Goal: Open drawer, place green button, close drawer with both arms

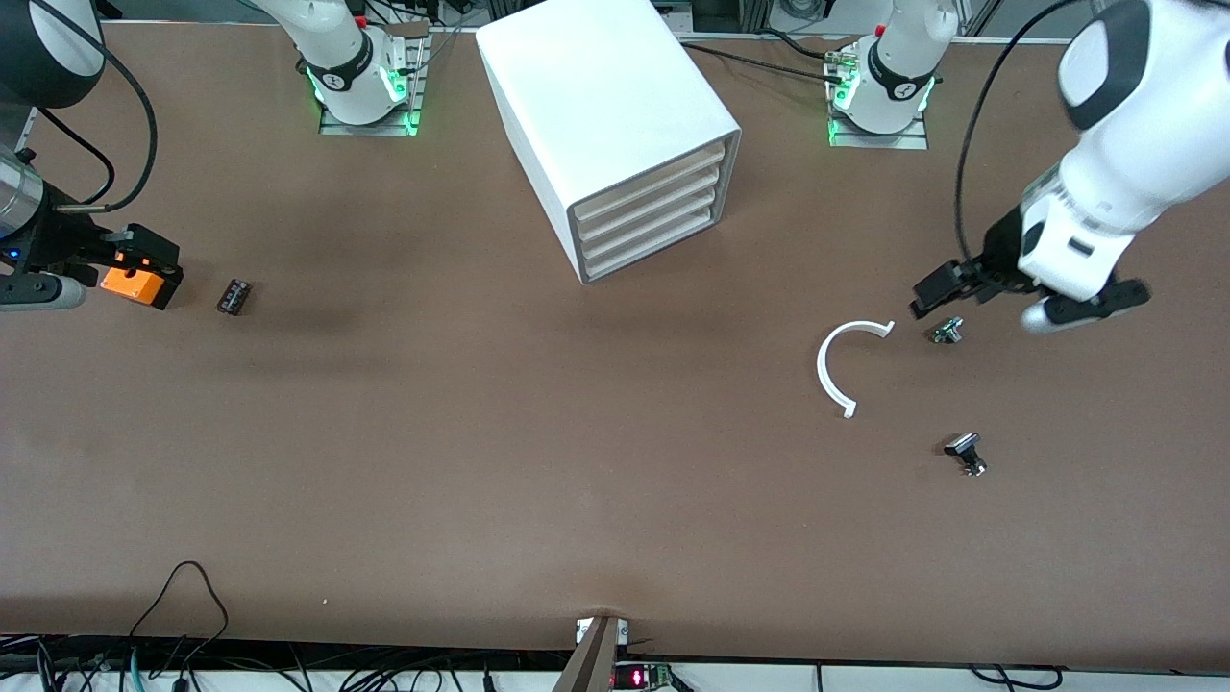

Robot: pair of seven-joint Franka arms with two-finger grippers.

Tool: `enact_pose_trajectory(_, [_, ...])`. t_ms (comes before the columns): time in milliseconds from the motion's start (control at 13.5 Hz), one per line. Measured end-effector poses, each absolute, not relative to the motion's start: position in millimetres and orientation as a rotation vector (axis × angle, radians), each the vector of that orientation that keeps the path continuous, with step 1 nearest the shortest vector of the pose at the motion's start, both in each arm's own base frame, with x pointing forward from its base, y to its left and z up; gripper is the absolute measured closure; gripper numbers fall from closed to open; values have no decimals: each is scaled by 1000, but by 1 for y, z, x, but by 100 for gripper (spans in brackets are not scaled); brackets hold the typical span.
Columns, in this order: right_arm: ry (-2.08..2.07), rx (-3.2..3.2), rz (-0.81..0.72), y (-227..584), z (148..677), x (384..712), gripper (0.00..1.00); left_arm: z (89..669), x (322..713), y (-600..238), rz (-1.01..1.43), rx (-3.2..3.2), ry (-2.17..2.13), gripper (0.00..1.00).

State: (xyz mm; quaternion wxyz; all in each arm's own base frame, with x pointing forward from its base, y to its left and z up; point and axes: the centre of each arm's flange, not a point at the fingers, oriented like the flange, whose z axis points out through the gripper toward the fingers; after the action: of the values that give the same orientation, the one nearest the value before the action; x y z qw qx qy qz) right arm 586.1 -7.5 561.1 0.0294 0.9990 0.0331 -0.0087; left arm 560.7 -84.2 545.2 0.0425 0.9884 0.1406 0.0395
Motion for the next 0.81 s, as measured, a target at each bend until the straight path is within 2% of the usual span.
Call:
enact_pose_trajectory(148, [103, 3081, -27, -7, 561, 586, 0, 562, 552, -79, 158, 3103, 400, 0])
enact_pose_trajectory(519, [103, 3092, -27, -6, 561, 586, 0, 558, 553, -66, 141, 3141, 349, 0])
enact_pose_trajectory(815, [102, 3096, -27, -5, 561, 586, 0, 561, 556, -41, 129, 3169, 129, 0])
